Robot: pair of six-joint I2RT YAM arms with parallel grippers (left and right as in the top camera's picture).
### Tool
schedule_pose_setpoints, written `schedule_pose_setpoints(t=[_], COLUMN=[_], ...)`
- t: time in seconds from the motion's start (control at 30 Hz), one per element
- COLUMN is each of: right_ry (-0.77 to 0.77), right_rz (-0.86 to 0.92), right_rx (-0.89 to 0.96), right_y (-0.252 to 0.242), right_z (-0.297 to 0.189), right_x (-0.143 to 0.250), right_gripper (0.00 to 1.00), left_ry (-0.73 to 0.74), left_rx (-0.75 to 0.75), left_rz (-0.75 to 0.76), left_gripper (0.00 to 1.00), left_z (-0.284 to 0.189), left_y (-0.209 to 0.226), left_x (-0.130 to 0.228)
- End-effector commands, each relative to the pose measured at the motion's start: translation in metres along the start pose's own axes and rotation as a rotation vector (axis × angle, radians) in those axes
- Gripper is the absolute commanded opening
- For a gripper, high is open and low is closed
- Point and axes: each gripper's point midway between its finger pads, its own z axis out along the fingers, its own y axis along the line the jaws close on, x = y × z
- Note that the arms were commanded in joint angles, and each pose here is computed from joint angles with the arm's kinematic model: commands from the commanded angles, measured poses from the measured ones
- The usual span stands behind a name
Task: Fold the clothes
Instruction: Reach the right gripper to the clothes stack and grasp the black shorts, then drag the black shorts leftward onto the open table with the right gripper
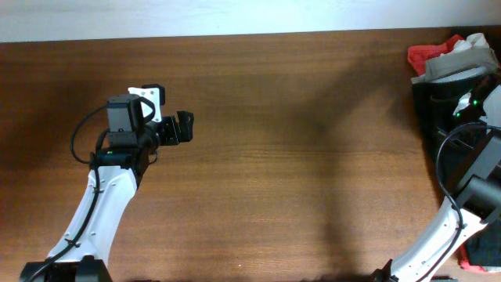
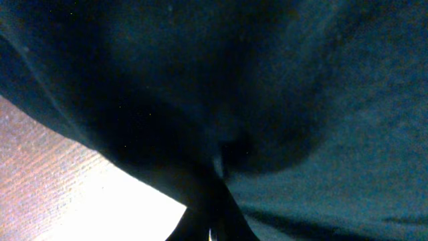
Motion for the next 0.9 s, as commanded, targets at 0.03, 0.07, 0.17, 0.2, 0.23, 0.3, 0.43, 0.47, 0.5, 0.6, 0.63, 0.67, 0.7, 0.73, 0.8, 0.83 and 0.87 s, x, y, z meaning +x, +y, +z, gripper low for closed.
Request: schedule_pose_setpoints(t=[0.03,0.07,0.17,0.2,0.23,0.3,0.43,0.47,0.5,0.6,0.63,0.67,0.7,0.73,0.8,0.83,0.87], right_ry=[-0.104,-0.138,-0.260,-0.290,-0.328,-0.392,-0.400,-0.381,-0.375,-0.347,-0.346,-0.347,-0.353,-0.358,-0.360,-0.360,-0.357], right_rz=[-0.005,-0.010,-0.056,-0.072,-0.099,-0.156,-0.304,-0.378,-0.418,-0.561,-0.585,-0.625,-0.670,-0.701,-0.807,-0.837,-0.854], right_rx=[-0.006,-0.009,-0.022,-0.025,-0.030,-0.042,-0.069,-0.080,-0.091,-0.170,-0.195,-0.232,-0.287,-0.318,-0.395,-0.414,-0.426], right_y=[0.006,0.009,0.029,0.036,0.046,0.070,0.128,0.157,0.174,0.236,0.255,0.274,0.301,0.318,0.361,0.375,0.383], right_z=[-0.045,-0.060,-0.111,-0.124,-0.141,-0.170,-0.185,-0.181,-0.179,-0.174,-0.174,-0.174,-0.176,-0.177,-0.179,-0.180,-0.179], right_x=[-0.008,-0.008,-0.005,-0.002,0.002,0.015,0.045,0.059,0.067,0.103,0.114,0.124,0.140,0.151,0.187,0.202,0.212], right_gripper=[0.04,0.04,0.04,0.04,0.04,0.04,0.04,0.04,0.04,0.04,0.04,0.04,0.04,0.04,0.04,0.04,0.04], left_ry=[-0.008,-0.008,-0.007,-0.008,-0.007,-0.011,-0.011,-0.011,-0.011,-0.014,-0.015,-0.014,-0.015,-0.015,-0.015,-0.015,-0.015], left_rx=[0.017,0.017,0.020,0.020,0.020,0.021,0.021,0.021,0.021,0.021,0.021,0.021,0.021,0.021,0.021,0.021,0.021], left_rz=[0.020,0.020,0.019,0.019,0.019,0.020,0.020,0.020,0.020,0.021,0.021,0.021,0.021,0.021,0.021,0.021,0.021], left_gripper=[0.99,0.99,0.99,0.99,0.99,0.99,0.99,0.99,0.99,0.99,1.00,0.99,0.99,0.99,0.99,0.99,0.99], left_z=[0.001,0.001,0.001,0.001,0.001,0.001,0.001,0.001,0.001,0.001,0.001,0.001,0.001,0.001,0.001,0.001,0.001], left_y=[-0.004,-0.004,-0.004,-0.004,-0.004,-0.005,-0.005,-0.005,-0.005,-0.005,-0.005,-0.005,-0.005,-0.005,-0.005,-0.005,-0.005], left_x=[-0.005,-0.005,-0.005,-0.005,-0.005,-0.006,-0.006,-0.006,-0.006,-0.007,-0.007,-0.007,-0.007,-0.007,-0.007,-0.007,-0.007])
